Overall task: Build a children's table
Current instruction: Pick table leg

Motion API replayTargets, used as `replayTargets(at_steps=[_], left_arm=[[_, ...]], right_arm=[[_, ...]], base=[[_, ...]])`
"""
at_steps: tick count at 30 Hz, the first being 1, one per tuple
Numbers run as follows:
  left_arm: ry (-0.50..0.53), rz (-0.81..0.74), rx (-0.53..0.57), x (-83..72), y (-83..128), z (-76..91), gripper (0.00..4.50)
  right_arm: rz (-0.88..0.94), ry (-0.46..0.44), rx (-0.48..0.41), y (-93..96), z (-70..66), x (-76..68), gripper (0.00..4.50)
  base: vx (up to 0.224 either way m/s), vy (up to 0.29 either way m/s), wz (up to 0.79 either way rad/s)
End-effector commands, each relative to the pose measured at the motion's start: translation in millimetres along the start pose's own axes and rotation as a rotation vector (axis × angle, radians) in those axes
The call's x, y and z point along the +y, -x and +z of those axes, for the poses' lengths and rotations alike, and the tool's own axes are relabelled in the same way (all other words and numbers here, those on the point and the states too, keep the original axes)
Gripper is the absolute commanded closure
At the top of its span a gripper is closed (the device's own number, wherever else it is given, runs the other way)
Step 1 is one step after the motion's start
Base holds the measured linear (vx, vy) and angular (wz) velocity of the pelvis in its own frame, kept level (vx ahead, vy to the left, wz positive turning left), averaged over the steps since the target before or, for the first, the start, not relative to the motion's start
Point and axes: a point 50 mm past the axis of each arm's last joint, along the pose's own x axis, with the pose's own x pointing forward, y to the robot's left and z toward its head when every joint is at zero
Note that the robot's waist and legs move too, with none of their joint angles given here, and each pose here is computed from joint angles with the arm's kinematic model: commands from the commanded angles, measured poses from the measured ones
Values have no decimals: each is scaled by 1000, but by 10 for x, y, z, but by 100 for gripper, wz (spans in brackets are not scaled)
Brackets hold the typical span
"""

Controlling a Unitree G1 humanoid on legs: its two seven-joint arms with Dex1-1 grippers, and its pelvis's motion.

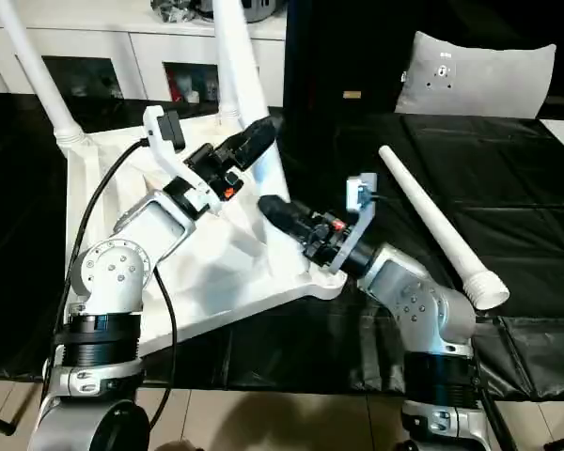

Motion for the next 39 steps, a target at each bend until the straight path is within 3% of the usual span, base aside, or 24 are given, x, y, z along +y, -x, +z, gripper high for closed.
replayTargets(at_steps=[1, 12, 17, 21, 24, 26, 29, 32, 33, 37, 39], left_arm=[[9, -15, -5, -54, -22, 16, 65], [6, -1, -9, -48, -30, 15, 162], [-3, 11, -6, -32, -27, 10, 186], [-61, 37, 14, -1, -27, -11, 226], [-201, 75, 45, 52, -25, -30, 260], [-234, 79, 49, 65, -22, -23, 264], [-300, 66, 53, 81, -14, 30, 269], [-331, 29, 65, 84, 0, 83, 270], [-342, -1, 82, 77, 9, 91, 270], [-351, -115, 145, 28, 31, 92, 270], [-356, -124, 149, 26, 32, 92, 270]], right_arm=[[4, 40, 8, -6, 20, 20, 262], [-103, 139, 79, -52, -65, -59, 262], [-139, 187, 124, -57, -113, -92, 262], [-141, 207, 138, -64, -135, -88, 263], [-179, 244, 138, -64, -119, -114, 263], [-184, 225, 133, -62, -114, -125, 263], [-183, 223, 109, -45, -65, -127, 194], [-164, 270, 114, -3, 10, -117, 184], [-170, 310, 125, 24, 53, -123, 160], [-101, 453, 110, 96, 177, -74, 139], [-110, 475, 110, 102, 185, -79, 109]], base=[[0, 0, 0], [0, 0, 0], [0, 0, 0], [0, 0, 0], [0, 0, 0], [0, 0, 0], [0, 0, 0], [0, 0, 0], [0, 0, 0], [0, 0, 0], [0, 0, 0]])
